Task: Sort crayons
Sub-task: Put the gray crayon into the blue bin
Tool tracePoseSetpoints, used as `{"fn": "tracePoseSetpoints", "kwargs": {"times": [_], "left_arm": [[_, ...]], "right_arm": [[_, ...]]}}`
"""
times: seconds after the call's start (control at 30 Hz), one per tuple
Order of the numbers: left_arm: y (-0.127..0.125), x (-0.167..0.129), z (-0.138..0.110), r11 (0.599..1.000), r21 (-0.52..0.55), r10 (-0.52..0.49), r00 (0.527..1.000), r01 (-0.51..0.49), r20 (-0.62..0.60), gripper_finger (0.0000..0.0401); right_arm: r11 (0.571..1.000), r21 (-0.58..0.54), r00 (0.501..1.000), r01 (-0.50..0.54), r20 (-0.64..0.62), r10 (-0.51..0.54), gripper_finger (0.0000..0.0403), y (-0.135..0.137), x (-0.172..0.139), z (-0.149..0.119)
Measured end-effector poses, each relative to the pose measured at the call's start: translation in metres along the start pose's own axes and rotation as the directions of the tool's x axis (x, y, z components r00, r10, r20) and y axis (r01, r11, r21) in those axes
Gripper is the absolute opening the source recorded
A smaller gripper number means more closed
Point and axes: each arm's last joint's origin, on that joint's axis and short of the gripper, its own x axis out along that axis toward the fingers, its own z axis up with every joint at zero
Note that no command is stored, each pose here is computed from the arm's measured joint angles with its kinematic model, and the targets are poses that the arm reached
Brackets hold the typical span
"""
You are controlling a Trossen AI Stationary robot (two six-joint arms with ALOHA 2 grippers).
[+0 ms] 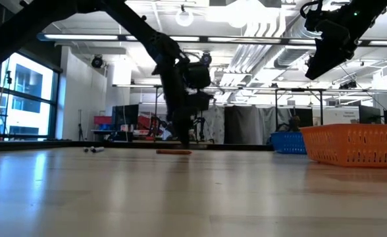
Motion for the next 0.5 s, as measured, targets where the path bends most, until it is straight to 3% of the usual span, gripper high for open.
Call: {"fn": "tracePoseSetpoints", "kwargs": {"times": [0.1,0.4,0.5], "left_arm": [[0.002,-0.01,0.01,1.0,0.0,0.008,0.999,-0.008,0.047,0.0001],[-0.003,-0.036,0.019,1.0,0.023,-0.012,1.0,0.011,0.027,0.0],[-0.012,-0.054,0.024,0.995,0.04,-0.1,0.99,0.096,0.098,0.0]], "right_arm": [[1.0,0.003,1.0,0.0,0.0,0.0,0.0145,0.0,0.0,0.0],[1.0,0.023,1.0,0.001,-0.001,-0.001,0.0145,0.0,0.0,0.0],[0.999,0.036,0.999,0.036,0.013,-0.037,0.0145,-0.001,0.0,0.0]]}}
